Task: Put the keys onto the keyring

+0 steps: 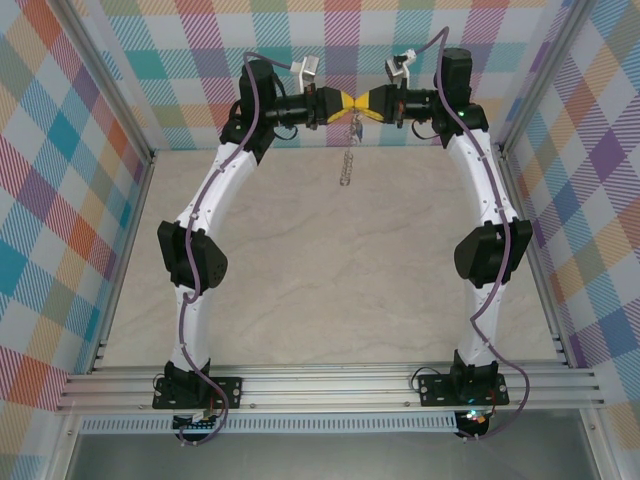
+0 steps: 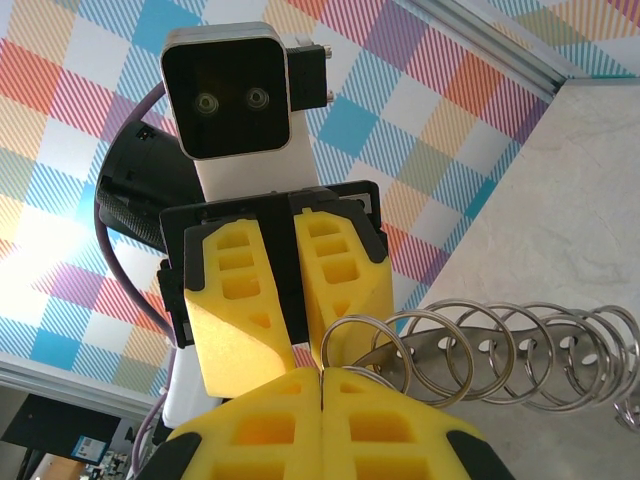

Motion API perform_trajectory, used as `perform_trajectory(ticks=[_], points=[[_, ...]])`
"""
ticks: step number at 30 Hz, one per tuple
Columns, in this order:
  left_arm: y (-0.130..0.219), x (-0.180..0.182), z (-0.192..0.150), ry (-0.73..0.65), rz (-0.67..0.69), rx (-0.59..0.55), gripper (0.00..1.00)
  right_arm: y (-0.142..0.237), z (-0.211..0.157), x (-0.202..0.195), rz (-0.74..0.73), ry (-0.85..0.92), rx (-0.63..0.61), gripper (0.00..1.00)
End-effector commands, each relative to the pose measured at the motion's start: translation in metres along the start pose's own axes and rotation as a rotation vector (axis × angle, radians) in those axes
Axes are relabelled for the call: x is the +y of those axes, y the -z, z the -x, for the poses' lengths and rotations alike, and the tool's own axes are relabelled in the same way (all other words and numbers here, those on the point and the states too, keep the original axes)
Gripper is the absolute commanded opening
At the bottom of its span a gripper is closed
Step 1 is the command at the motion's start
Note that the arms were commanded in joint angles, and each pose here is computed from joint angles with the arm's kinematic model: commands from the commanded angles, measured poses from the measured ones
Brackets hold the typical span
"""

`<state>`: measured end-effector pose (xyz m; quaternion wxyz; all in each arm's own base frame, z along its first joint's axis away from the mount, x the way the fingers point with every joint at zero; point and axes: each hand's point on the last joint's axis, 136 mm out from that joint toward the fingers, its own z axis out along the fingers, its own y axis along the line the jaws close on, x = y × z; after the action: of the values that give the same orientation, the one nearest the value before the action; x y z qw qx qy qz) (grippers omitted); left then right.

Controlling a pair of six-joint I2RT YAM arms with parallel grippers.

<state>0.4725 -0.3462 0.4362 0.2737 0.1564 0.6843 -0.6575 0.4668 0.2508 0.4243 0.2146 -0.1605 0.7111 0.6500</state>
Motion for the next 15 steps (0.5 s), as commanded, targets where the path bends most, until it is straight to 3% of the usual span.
perform_trajectory(ticks=[1,15], points=[[-0.002,-0.06,-0.012,-0.112,-0.112,0.05,0.18,-0.001,0.002,-0.008,-0.003,0.008,-0.006,0.0],[-0.003,-0.06,-0.025,-0.16,-0.069,0.08,0.11,-0.002,0.001,-0.011,-0.001,-0.008,-0.001,0.0]])
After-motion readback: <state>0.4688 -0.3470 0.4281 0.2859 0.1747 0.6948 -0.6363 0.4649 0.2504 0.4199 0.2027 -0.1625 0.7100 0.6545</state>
